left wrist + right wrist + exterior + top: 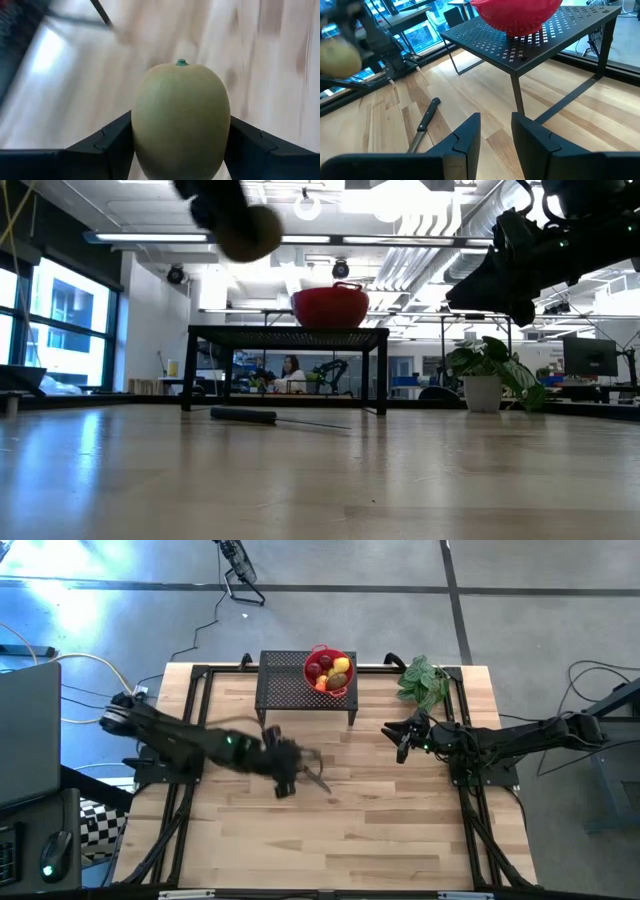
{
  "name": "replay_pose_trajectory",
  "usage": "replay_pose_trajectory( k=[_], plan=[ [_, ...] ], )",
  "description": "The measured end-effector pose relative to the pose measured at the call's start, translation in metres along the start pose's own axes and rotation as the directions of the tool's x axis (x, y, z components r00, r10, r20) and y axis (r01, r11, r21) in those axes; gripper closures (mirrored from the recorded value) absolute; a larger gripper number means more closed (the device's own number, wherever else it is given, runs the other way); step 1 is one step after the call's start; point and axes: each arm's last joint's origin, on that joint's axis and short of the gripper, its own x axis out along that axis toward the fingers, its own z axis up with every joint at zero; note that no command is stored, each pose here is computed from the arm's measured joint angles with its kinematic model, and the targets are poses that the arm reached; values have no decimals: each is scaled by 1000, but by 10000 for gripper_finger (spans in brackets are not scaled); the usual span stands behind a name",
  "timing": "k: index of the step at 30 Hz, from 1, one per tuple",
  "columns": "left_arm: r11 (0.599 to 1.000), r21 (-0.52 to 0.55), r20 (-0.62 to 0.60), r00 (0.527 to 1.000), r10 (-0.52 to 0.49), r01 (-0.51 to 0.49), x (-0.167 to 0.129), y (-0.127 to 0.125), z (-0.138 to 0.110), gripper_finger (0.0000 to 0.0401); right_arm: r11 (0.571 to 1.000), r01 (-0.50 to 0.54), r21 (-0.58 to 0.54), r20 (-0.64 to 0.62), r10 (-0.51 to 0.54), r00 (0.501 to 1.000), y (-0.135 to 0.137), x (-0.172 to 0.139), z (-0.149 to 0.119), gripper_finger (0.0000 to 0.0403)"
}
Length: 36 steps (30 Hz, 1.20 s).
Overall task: Pick & Place Fruit
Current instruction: Put the kiwi into the colander on the shelf
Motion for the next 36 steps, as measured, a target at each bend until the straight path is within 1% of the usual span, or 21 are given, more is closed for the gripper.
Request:
replay_pose_trajectory(
  k=[4,8,12,14,21,25,28,32,36],
  plan=[
    [996,-81,149,988,43,-31,-11,33,22,163,1000,3,-1,0,-3,1000,0,0,0,299],
    [987,-154,295,951,92,-48,-18,61,43,163,1000,4,-1,0,-4,1000,0,0,0,299],
    [980,-185,379,914,146,-80,-16,84,57,163,1000,5,-1,1,-5,1000,0,0,0,299],
    [977,-192,393,905,166,-95,-14,94,61,163,1000,6,-1,2,-6,1000,0,0,0,299],
    [963,-255,412,890,194,-91,-10,126,67,163,1000,8,-2,2,-8,1000,0,0,0,299],
    [958,-280,435,882,183,-61,-8,144,71,163,1000,8,-26,2,-8,1000,0,0,0,299],
    [955,-294,468,866,175,-34,-9,156,74,163,1000,8,-27,3,-7,1000,0,0,0,299],
    [948,-318,498,845,194,-30,-10,169,77,163,1000,8,-27,2,-8,1000,0,0,0,300],
    [939,-342,502,837,215,-36,-7,177,78,163,1000,16,-27,7,-16,1000,0,0,0,300]
  ],
)
